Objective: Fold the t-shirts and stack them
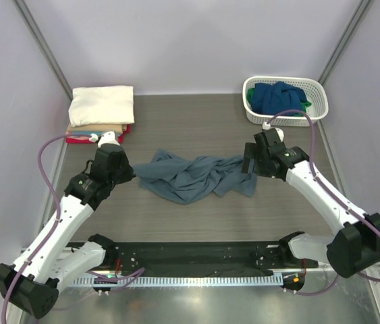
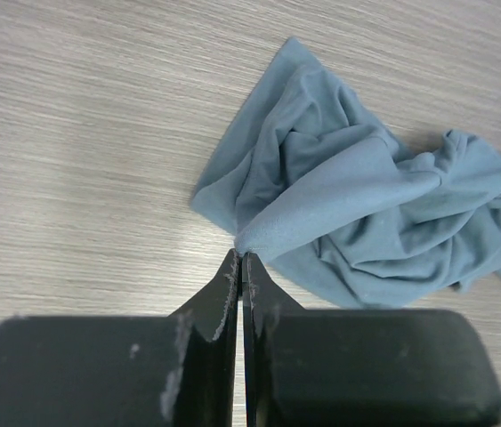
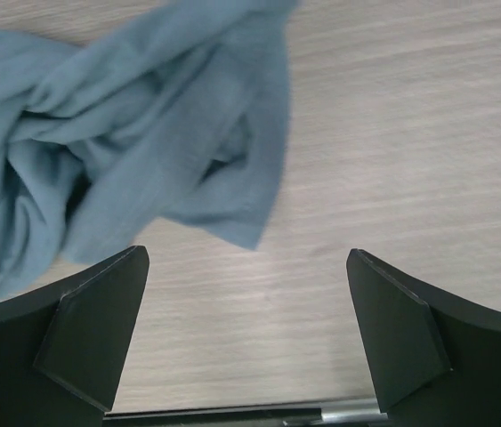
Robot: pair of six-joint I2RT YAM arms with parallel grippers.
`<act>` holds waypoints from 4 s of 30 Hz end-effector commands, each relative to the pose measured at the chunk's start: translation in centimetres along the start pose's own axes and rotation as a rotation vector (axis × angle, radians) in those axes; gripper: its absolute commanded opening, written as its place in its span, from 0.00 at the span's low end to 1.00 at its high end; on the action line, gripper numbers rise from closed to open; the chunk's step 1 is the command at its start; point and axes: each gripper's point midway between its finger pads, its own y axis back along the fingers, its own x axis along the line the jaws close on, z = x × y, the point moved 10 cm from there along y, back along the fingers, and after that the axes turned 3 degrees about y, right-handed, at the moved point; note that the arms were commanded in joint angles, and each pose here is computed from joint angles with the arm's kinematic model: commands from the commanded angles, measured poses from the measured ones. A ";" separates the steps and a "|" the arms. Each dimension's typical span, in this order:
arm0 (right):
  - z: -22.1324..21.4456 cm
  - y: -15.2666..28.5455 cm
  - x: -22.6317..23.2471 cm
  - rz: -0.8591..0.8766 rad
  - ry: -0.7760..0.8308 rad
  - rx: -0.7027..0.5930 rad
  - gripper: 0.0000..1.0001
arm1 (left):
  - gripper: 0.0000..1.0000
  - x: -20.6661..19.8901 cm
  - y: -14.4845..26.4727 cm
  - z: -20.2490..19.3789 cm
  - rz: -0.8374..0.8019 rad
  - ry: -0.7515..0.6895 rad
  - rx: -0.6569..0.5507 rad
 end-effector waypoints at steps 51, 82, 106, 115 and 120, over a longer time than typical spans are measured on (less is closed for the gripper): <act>-0.8 -6.5 9.9 0.289 0.146 0.017 0.01 | 0.00 2.4 -1.2 1.0 0.017 0.024 -0.013; 12.8 17.4 -4.1 0.029 -0.143 -0.586 0.01 | 0.00 -1.9 8.3 12.2 -0.115 0.092 -0.355; 12.2 6.7 -1.7 0.054 -0.107 -0.336 0.01 | 0.61 -6.9 -8.7 7.7 0.050 -0.048 0.159; 10.7 4.6 -1.6 0.060 -0.096 -0.289 0.01 | 0.48 -2.5 -7.7 -4.1 -0.075 0.076 0.318; 10.5 3.8 -1.3 0.080 -0.095 -0.271 0.01 | 0.51 -3.2 -10.5 -5.3 -0.131 0.090 0.332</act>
